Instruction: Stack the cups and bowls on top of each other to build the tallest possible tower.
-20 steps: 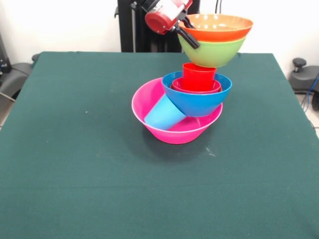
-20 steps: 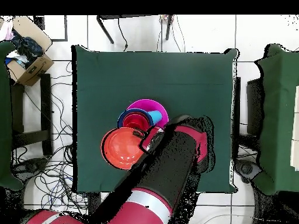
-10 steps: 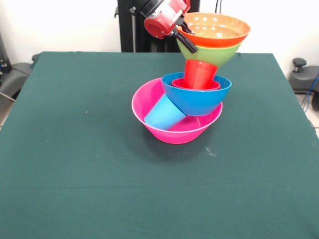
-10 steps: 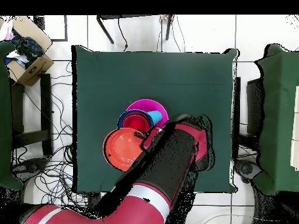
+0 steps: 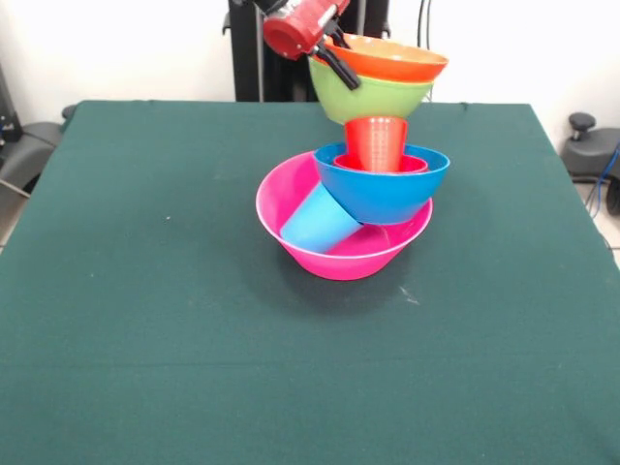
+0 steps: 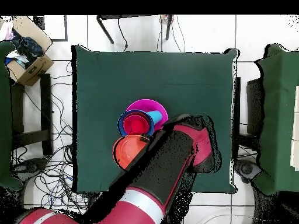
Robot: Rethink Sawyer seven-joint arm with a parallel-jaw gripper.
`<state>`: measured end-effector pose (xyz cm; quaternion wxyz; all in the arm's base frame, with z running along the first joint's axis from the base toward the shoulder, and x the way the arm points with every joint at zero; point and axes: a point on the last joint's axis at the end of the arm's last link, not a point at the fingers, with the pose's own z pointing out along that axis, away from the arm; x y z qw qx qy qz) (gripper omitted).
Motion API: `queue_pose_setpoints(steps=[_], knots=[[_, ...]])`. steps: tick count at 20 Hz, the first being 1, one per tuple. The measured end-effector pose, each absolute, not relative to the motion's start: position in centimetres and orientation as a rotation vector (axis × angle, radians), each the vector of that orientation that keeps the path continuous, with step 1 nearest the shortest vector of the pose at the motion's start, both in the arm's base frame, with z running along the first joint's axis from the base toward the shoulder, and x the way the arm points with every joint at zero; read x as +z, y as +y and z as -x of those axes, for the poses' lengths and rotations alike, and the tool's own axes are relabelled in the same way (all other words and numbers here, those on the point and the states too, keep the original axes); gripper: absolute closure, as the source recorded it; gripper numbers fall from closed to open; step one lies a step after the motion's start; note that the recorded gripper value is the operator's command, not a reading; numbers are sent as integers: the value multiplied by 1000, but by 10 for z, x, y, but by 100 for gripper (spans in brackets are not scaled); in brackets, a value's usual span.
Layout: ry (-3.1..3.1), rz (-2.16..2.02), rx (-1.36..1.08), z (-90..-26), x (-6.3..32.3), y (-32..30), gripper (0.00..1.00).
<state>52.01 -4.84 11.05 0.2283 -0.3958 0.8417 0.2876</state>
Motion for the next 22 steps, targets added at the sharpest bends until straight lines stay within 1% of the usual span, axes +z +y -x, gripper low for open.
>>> queue_pose_setpoints(steps=[7, 12, 22], knots=[[2305, 1166, 710, -528, 146, -59, 100], [2263, 1189, 670, -537, 169, -56, 100], [2214, 1190, 639, -545, 193, -54, 100]])
